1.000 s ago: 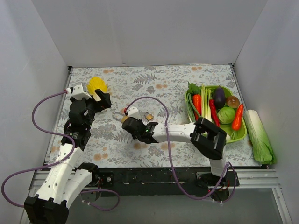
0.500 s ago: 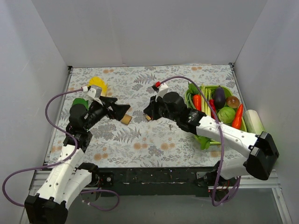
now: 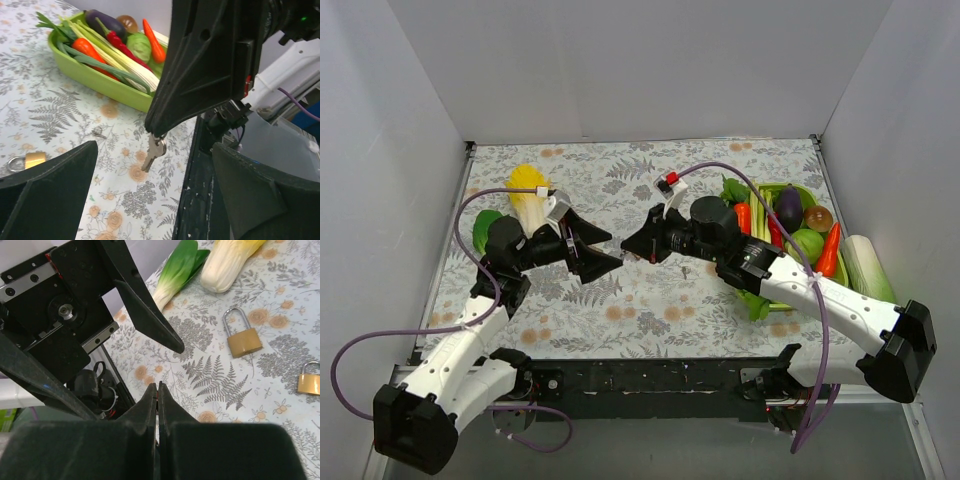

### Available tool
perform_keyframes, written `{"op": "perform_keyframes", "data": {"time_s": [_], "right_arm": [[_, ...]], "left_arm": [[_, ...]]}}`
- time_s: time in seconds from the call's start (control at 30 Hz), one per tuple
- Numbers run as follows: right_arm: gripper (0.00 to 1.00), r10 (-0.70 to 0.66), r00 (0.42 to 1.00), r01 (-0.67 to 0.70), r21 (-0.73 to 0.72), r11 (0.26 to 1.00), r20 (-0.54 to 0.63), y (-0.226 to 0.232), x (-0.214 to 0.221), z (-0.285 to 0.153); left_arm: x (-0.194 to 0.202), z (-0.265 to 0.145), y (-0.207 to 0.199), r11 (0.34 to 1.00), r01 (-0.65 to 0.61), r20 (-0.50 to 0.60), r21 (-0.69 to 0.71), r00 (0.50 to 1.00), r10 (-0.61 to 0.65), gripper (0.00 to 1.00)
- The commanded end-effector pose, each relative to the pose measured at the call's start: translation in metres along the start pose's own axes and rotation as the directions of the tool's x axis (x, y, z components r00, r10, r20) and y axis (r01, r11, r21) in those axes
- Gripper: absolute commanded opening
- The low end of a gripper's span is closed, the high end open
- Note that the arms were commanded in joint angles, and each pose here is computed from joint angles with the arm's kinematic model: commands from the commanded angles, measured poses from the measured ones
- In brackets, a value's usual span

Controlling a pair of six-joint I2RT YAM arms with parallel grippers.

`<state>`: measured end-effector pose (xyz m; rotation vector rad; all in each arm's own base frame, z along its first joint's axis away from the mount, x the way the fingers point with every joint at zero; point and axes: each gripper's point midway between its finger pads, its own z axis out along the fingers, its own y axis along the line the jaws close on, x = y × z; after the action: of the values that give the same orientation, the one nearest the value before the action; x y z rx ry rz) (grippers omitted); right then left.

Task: Unlock with the key
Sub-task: Pick up the key from the center of the board.

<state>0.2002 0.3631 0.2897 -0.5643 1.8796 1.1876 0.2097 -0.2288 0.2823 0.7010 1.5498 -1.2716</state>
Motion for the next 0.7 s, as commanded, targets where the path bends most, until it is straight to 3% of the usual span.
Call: {"op": "perform_keyframes", "data": {"time_s": [0.0,0.3,0.67], "right_arm": [[0.01,0.05,0.998,-0.045,-0.118,0.992,0.041,0.024,-0.013,-0.002],[0.01,0.073,0.996,-0.065,-0.138,0.988,0.052,0.03,-0.02,0.002],[0.01,0.08,0.993,-0.072,-0.096,0.993,0.085,0.02,-0.027,-0.002]], "left_arm": [[0.006,0.004,-0.019,0.994,0.003,-0.036,0.108,0.999,0.001,0.98],[0.019,0.01,-0.032,0.982,0.043,-0.091,0.186,0.995,-0.026,0.95],[0.025,0.013,-0.037,0.974,0.067,-0.119,0.214,0.992,-0.042,0.53]]}}
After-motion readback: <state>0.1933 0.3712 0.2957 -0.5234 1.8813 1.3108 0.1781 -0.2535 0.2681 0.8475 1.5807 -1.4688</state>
